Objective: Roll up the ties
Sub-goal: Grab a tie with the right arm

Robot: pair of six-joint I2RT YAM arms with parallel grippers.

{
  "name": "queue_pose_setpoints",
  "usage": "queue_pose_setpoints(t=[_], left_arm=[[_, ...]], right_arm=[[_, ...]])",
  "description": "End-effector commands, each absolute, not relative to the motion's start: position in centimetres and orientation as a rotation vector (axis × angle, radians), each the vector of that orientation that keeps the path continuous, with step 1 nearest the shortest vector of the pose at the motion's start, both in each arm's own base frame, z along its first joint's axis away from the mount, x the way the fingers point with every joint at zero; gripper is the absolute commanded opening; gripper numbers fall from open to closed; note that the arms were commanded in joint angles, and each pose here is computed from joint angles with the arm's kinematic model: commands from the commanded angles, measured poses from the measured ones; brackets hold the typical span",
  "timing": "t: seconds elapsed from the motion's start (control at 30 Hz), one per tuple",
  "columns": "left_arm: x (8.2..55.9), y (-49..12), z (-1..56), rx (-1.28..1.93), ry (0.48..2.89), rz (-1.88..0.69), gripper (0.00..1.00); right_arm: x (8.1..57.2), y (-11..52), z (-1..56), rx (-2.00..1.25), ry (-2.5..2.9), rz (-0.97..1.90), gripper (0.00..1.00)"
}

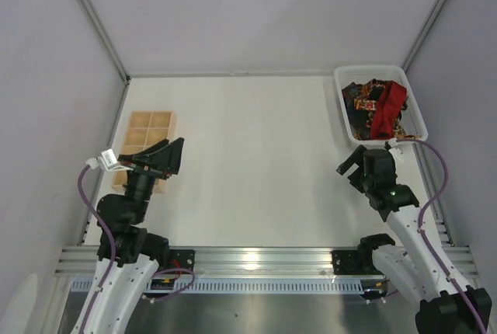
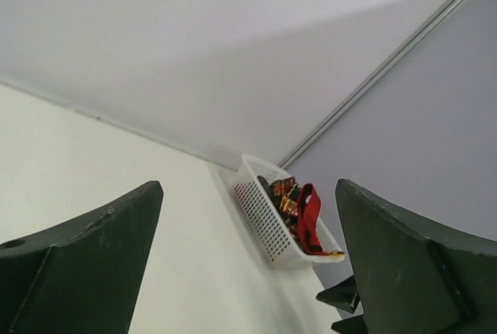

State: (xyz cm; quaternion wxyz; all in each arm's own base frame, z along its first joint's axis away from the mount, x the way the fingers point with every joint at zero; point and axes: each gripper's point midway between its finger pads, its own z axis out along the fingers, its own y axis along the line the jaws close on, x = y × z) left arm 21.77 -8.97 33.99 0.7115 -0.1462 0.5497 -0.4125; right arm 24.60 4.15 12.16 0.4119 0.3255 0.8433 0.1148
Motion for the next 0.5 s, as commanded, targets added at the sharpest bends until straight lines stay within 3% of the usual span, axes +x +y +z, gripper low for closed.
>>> queue_pose_setpoints(t=[0.0, 0.17, 0.3, 0.37, 0.4, 0.47], left_arm=[[22.6, -8.4, 30.4, -0.379, 1.390, -0.818, 1.00], [24.0, -9.2, 28.9, -0.357, 1.461, -0.795, 1.00], [24.9, -11.2, 28.3, -0.294, 1.557, -0.825, 1.00], [25.2, -13.4, 27.3, -0.225, 1.664, -0.883, 0.97], [25.3, -14.1, 27.0, -0.196, 1.702, -0.899, 0.95], [24.5, -16.1, 27.0, -0.087, 1.746, -0.973, 0.91]], right_arm=[[25.0, 2.8, 13.4, 0.752, 2.128, 0.213, 1.00], [29.6, 0.2, 17.6, 0.668, 2.018, 0.130, 0.99], [33.9, -3.8, 19.3, 0.725, 1.967, 0.017, 0.85], [35.7, -6.2, 20.6, 0.784, 1.916, 0.005, 0.83], [36.9, -6.2, 19.1, 0.778, 1.965, 0.019, 0.75], [38.7, -7.0, 20.2, 0.765, 1.945, 0.004, 0.73]])
